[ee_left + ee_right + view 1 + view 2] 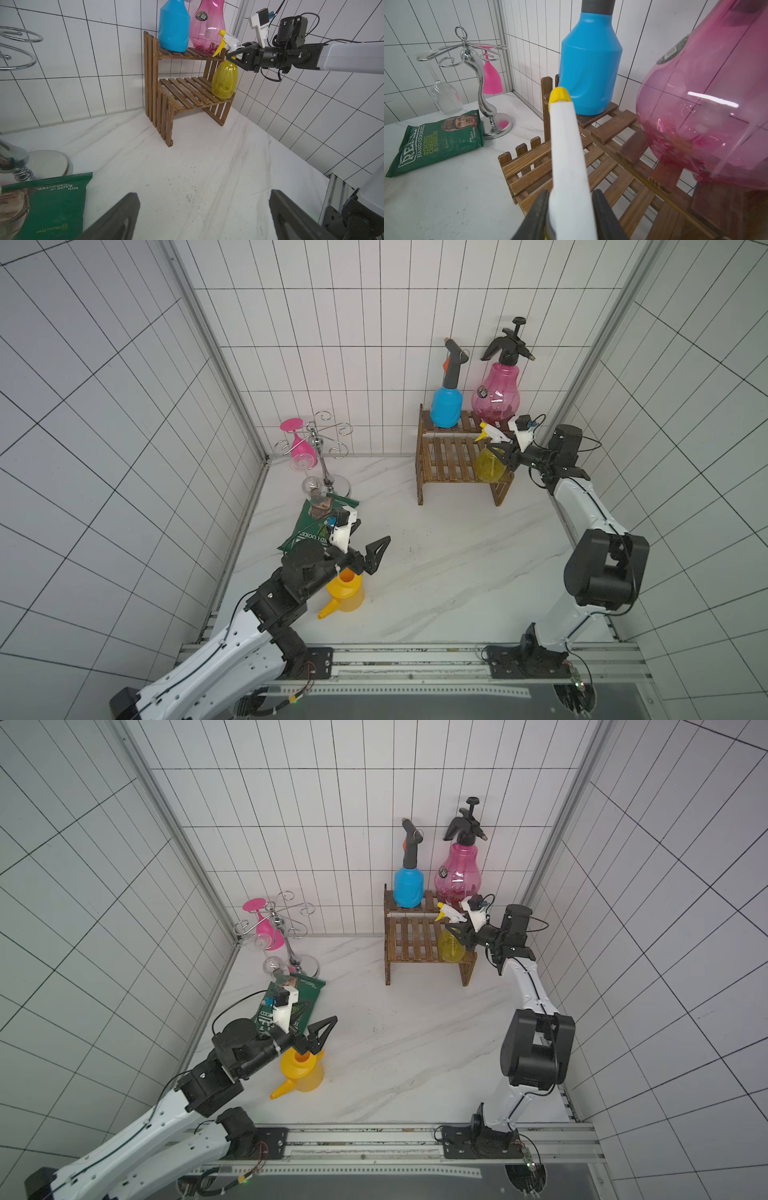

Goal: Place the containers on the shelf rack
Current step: 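Place the container on the shelf, then pick up a container from the center of the board.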

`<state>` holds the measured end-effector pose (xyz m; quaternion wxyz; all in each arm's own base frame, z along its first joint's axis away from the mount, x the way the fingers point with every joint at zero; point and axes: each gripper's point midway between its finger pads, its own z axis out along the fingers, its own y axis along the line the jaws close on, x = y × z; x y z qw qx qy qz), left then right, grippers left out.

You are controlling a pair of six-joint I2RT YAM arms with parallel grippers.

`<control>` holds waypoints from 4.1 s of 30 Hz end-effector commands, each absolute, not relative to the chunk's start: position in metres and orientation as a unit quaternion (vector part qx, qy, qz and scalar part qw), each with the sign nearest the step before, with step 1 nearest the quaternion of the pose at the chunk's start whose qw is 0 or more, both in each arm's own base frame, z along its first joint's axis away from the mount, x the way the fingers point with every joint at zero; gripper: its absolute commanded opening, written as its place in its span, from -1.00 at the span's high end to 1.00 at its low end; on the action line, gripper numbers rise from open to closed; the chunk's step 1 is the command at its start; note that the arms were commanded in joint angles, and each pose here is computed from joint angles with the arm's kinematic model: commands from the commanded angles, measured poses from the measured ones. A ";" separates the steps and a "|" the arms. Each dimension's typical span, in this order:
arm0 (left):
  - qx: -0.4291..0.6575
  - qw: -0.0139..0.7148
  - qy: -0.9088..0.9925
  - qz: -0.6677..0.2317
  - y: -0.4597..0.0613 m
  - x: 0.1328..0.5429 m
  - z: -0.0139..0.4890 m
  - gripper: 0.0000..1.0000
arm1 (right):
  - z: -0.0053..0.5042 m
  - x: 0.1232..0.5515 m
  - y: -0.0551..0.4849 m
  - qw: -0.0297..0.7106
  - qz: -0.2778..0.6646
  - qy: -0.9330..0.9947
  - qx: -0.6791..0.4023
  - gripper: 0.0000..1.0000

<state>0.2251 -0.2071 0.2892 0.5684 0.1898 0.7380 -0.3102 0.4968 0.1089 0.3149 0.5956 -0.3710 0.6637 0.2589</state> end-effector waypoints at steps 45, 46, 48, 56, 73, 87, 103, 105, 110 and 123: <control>0.197 0.567 0.730 -0.327 -0.213 0.228 0.305 -0.97 | 0.313 0.532 0.097 0.616 0.280 0.649 -0.348 -0.10; 0.196 0.567 0.730 -0.327 -0.212 0.228 0.306 -0.97 | 0.314 0.532 0.097 0.617 0.279 0.649 -0.348 -0.12; 0.195 0.568 0.730 -0.328 -0.211 0.226 0.306 -0.97 | 0.315 0.530 0.096 0.618 0.274 0.652 -0.344 -0.30; 0.186 0.576 0.726 -0.326 -0.202 0.221 0.312 -0.97 | 0.326 0.516 0.089 0.638 0.263 0.650 -0.317 -0.99; 0.201 0.573 0.740 -0.289 -0.174 0.197 0.309 -0.98 | 0.348 0.391 0.068 0.697 0.250 0.650 -0.173 -0.98; 0.158 0.479 0.836 -0.215 -0.146 0.195 0.290 -0.97 | 0.292 0.215 0.263 0.521 0.441 0.644 -0.345 -0.98; -0.145 0.380 0.866 -0.290 -0.109 0.177 0.208 -0.94 | 0.158 0.139 0.366 0.228 0.350 0.514 -0.749 -0.92; -0.157 0.414 0.856 -0.267 -0.095 0.182 0.220 -0.95 | 0.147 0.144 0.375 0.211 0.340 0.506 -0.764 -0.88; -0.166 0.468 0.840 -0.220 -0.069 0.186 0.249 -0.97 | 0.137 0.156 0.400 0.214 0.331 0.489 -0.778 -0.87; -0.174 0.506 0.816 -0.220 -0.053 0.181 0.264 -0.97 | 0.126 0.164 0.460 0.191 0.348 0.454 -0.798 -0.63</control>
